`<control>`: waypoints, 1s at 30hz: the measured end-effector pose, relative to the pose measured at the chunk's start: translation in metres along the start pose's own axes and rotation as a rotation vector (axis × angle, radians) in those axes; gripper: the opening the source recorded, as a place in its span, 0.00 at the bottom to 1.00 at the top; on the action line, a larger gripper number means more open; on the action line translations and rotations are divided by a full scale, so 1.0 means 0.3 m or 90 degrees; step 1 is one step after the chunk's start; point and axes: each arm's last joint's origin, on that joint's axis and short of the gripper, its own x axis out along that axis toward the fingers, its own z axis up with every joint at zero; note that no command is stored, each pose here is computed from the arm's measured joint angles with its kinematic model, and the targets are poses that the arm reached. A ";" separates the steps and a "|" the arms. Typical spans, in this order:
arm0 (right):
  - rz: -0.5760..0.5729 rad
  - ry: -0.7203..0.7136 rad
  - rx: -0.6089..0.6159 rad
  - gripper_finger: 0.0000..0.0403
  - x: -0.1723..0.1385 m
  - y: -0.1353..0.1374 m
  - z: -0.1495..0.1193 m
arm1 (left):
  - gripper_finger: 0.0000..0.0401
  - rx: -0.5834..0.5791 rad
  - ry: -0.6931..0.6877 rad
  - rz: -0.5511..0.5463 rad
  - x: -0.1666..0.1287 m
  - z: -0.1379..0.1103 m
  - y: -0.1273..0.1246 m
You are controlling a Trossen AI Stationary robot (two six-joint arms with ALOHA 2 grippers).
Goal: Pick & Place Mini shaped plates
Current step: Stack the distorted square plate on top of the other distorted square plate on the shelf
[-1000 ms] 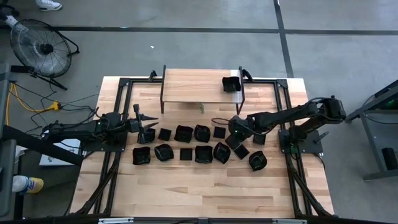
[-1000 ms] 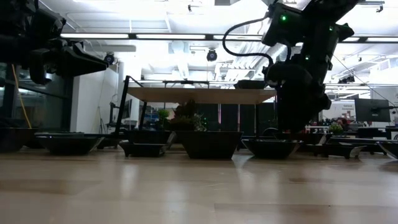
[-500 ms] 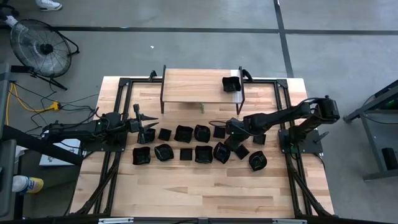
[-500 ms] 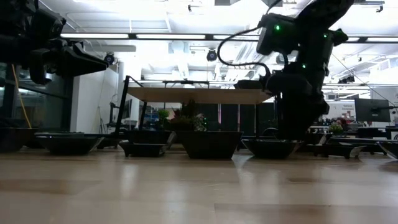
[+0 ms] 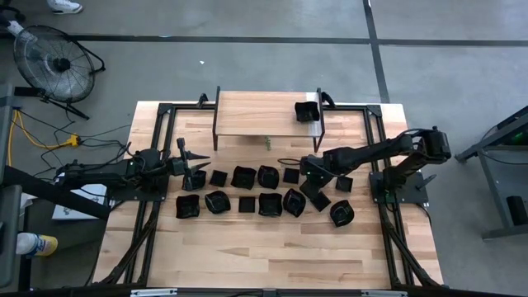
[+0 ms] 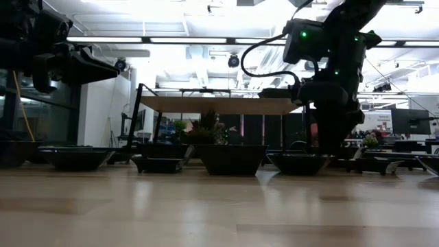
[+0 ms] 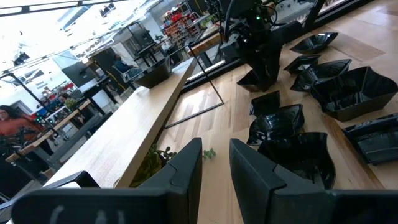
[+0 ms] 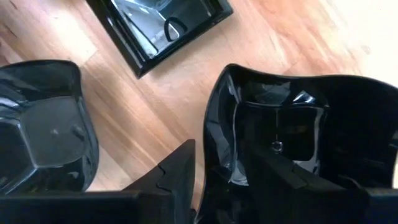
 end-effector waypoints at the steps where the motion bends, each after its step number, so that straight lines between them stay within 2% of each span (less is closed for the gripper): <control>1: 0.000 0.000 0.000 0.32 0.000 0.000 0.000 | 0.20 0.000 0.000 0.000 0.000 0.000 0.000; 7: -0.005 0.007 0.000 0.26 0.000 -0.003 -0.003 | 0.20 0.000 0.000 0.000 0.000 0.000 0.000; 18: 0.008 0.017 -0.008 0.02 0.000 -0.001 -0.005 | 0.20 0.000 0.000 0.000 0.000 0.000 0.000; 30: 0.039 0.046 -0.035 0.00 -0.044 0.026 0.018 | 0.20 0.000 0.000 0.000 0.000 0.000 0.000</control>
